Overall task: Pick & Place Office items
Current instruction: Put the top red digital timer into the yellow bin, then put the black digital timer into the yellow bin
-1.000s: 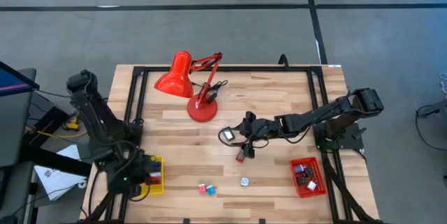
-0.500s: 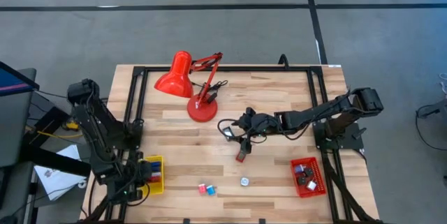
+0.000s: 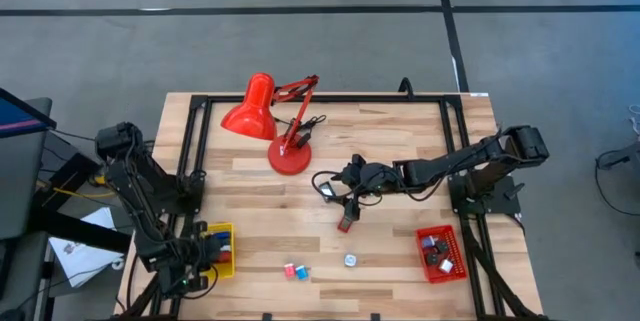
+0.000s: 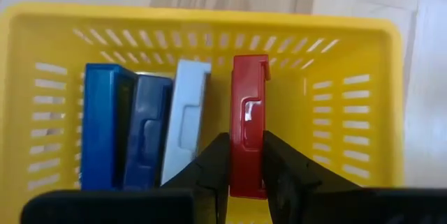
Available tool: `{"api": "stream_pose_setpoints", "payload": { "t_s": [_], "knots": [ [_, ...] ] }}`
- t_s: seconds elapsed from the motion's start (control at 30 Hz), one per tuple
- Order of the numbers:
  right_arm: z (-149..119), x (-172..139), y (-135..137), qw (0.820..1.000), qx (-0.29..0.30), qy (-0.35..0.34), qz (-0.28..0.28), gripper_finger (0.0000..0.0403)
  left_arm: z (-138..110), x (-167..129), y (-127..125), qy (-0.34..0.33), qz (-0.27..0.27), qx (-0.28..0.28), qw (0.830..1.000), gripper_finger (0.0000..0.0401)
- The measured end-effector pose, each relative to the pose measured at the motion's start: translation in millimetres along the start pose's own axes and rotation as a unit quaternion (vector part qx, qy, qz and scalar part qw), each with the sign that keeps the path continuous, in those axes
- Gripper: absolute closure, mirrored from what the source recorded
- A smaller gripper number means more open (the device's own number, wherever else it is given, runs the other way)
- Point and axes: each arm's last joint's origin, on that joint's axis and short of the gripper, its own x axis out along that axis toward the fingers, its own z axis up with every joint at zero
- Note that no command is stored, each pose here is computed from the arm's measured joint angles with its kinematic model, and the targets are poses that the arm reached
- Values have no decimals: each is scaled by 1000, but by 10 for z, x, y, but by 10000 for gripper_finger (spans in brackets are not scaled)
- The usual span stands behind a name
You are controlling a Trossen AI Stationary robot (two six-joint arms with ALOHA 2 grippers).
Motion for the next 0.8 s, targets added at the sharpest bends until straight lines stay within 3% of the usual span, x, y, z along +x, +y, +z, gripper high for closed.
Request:
{"api": "stream_pose_setpoints", "payload": {
  "t_s": [0.8],
  "knots": [
    [3, -1, 6, 1000, 0, -2, 2, 111, 8, -38, 5, 12, -12, -2, 1000, 308]
  ]
}}
